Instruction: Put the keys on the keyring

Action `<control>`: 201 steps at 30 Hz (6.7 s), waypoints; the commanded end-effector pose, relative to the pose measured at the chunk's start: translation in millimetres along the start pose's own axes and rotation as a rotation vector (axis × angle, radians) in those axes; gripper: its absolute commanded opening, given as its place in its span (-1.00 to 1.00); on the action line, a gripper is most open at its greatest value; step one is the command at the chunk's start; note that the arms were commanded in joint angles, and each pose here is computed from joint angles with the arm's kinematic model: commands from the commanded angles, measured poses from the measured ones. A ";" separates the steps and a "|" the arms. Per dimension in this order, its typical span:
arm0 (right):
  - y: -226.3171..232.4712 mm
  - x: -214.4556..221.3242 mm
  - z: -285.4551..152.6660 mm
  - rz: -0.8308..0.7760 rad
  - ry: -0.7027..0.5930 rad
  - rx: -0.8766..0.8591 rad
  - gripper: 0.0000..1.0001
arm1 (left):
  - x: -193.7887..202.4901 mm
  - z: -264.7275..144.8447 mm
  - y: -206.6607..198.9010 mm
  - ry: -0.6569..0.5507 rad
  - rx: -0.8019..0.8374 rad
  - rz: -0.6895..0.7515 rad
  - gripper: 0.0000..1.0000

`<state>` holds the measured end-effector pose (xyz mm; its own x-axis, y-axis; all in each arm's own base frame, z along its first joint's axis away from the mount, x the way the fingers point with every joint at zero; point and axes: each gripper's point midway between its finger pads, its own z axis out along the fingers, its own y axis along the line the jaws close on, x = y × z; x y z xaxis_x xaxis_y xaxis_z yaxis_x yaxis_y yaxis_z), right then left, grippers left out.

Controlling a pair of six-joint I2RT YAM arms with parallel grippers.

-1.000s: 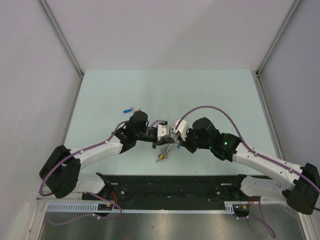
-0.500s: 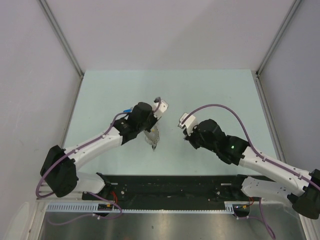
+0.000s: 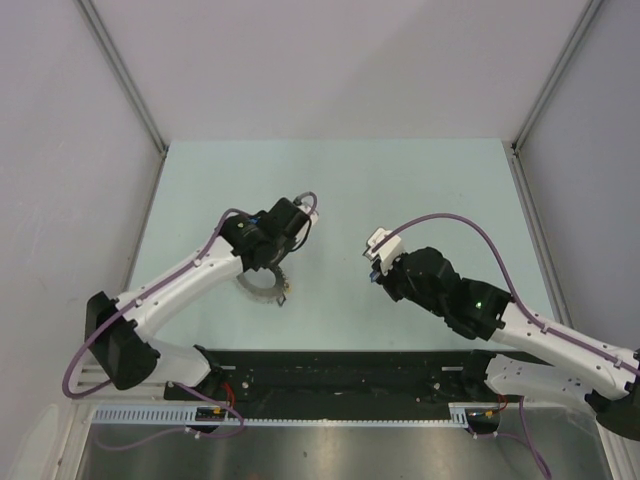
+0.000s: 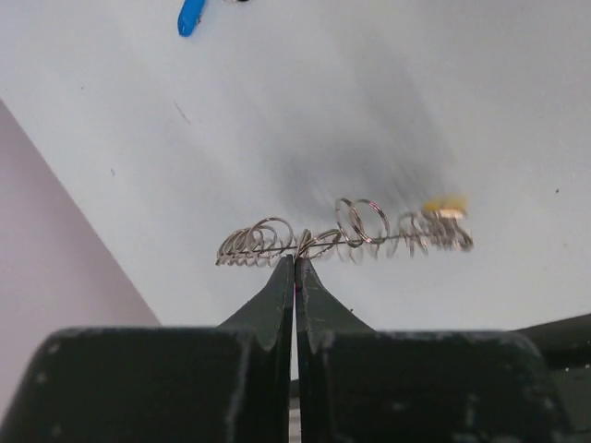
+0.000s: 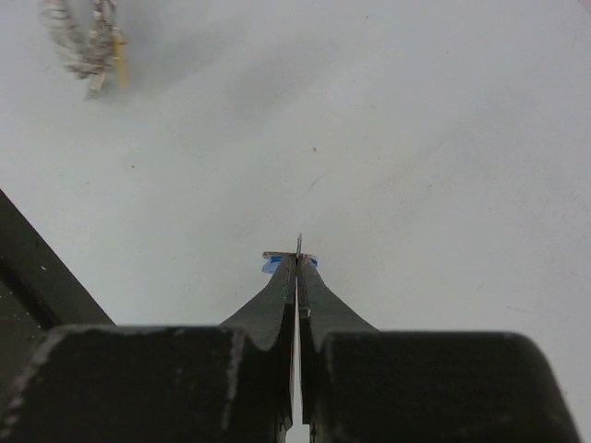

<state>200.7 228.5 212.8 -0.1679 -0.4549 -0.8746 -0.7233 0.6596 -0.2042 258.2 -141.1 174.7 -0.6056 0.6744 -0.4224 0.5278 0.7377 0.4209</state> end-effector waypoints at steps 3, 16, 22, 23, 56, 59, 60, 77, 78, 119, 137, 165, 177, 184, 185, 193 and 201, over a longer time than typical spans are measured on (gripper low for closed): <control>-3.4 -14.1 -4.2 0.019 -0.044 0.023 -1.00 | -9.8 -18.1 0.6 -0.049 0.044 0.012 -0.99; -2.7 -7.4 1.2 0.016 -0.018 0.029 -1.00 | -85.3 101.0 -133.7 -0.138 0.446 0.256 -0.99; -3.0 -2.2 5.4 0.007 0.005 0.038 -1.00 | -91.2 112.2 -150.1 -0.178 0.487 0.208 -0.85; -2.5 -1.6 5.5 0.006 0.006 0.037 -1.00 | -92.3 111.1 -149.2 -0.190 0.486 0.200 -0.84; -5.3 -2.9 3.0 0.012 -0.011 0.049 -1.00 | -70.3 112.8 -137.2 -0.426 0.499 -0.413 -0.43; -6.0 -3.1 2.4 0.013 -0.013 0.050 -1.00 | -69.0 116.9 -136.3 -0.418 0.487 -0.426 -0.44; -5.2 -2.5 2.5 0.012 -0.012 0.047 -1.00 | -67.9 118.3 -136.7 -0.411 0.487 -0.426 -0.44; -3.6 -2.7 2.9 0.009 -0.014 0.038 -1.00 | -65.2 131.9 -139.5 -0.344 0.471 -0.419 -0.46; -3.3 -2.8 3.3 0.008 -0.014 0.037 -1.00 | -64.8 133.0 -140.6 -0.340 0.473 -0.414 -0.46; 35.4 -14.7 -13.1 -0.076 -0.086 -0.223 -1.00 | -97.1 -13.1 -161.0 -0.966 0.885 0.226 -0.99; 59.6 5.6 3.7 -0.127 -0.002 -0.341 -1.00 | -68.3 -48.8 -174.6 -1.129 0.991 0.418 -1.00; 62.4 11.5 18.4 -0.131 0.028 -0.342 -1.00 | -65.5 -53.9 -178.9 -1.138 1.036 0.440 -0.99; 66.3 12.9 18.7 -0.129 0.030 -0.368 -1.00 | -64.9 -53.2 -180.2 -1.131 1.046 0.445 -0.99; 66.5 12.2 19.3 -0.127 0.029 -0.368 -1.00 | -63.6 -54.3 -182.2 -1.128 1.063 0.458 -0.99; 66.8 12.5 19.2 -0.127 0.030 -0.370 -1.00 | -61.8 -54.0 -182.8 -1.126 1.069 0.463 -0.99; 70.9 15.4 19.0 -0.127 0.039 -0.393 -1.00 | -61.0 -54.9 -183.9 -1.131 1.078 0.472 -0.99; 69.2 17.3 8.5 -0.107 0.051 -0.386 -1.00 | -63.3 -46.9 -180.6 -1.115 1.031 0.459 -0.99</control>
<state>157.0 272.2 167.7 -0.1076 -0.5714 -0.8136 -0.9362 0.3336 -0.1105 164.4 -314.9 149.3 0.1217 0.2104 -0.9700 0.9858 -0.1394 0.0934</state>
